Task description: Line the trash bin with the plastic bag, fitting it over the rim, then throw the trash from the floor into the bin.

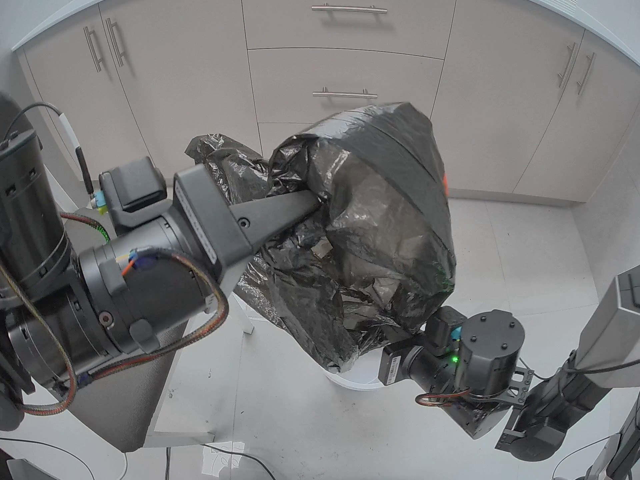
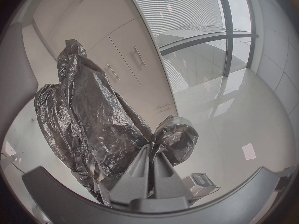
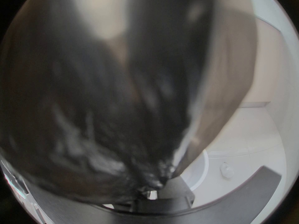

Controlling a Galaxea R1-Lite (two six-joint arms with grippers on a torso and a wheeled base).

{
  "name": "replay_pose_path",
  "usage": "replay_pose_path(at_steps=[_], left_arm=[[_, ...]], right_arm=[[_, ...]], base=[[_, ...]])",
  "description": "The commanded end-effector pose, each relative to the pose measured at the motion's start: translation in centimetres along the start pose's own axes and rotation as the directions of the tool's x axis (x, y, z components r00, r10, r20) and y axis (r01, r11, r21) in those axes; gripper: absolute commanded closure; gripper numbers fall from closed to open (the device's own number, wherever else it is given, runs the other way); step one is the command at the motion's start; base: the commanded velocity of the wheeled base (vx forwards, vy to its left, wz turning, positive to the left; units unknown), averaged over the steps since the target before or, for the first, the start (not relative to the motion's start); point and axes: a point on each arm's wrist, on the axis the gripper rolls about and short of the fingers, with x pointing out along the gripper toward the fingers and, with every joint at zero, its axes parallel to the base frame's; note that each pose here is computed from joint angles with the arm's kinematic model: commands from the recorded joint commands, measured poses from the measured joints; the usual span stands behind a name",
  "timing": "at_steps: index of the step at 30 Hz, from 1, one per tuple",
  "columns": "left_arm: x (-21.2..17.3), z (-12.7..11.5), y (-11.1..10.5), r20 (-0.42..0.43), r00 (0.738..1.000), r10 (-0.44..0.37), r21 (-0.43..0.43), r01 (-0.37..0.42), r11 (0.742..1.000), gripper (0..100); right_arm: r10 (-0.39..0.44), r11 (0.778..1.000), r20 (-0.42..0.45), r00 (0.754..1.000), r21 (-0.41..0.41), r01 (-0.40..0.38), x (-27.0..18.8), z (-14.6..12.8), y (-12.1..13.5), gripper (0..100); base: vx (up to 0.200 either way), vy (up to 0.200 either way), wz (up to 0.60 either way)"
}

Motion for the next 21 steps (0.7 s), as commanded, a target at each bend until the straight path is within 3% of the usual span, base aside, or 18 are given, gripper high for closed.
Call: replay_pose_path(at_steps=[1, 11, 14, 21], left_arm=[[0.8, -1.0, 1.2, -0.045, 0.999, 0.014, -0.005, -0.014, 1.000, 100], [4.1, -1.9, 4.1, -0.145, 0.989, -0.001, -0.024, -0.003, 1.000, 100], [5.9, -2.7, 5.3, -0.173, 0.984, 0.037, -0.057, -0.047, 0.997, 100], [8.0, -3.7, 7.5, -0.205, 0.974, 0.093, -0.111, -0.118, 0.987, 100]], right_arm=[[-0.002, 1.000, 0.049, 0.999, 0.025, 0.001, -2.0, 2.4, -0.9, 100], [-0.037, 0.999, 0.021, 0.999, 0.003, 0.037, -3.6, 2.9, -2.5, 100], [-0.056, 0.998, -0.043, 0.997, -0.020, 0.056, -4.1, 3.5, -3.0, 100], [-0.047, 0.999, -0.075, 0.996, -0.018, 0.045, -4.4, 4.8, -3.8, 100]], base=[[0.000, 0.000, 0.00], [0.000, 0.000, 0.00], [0.000, 0.000, 0.00], [0.000, 0.000, 0.00]])
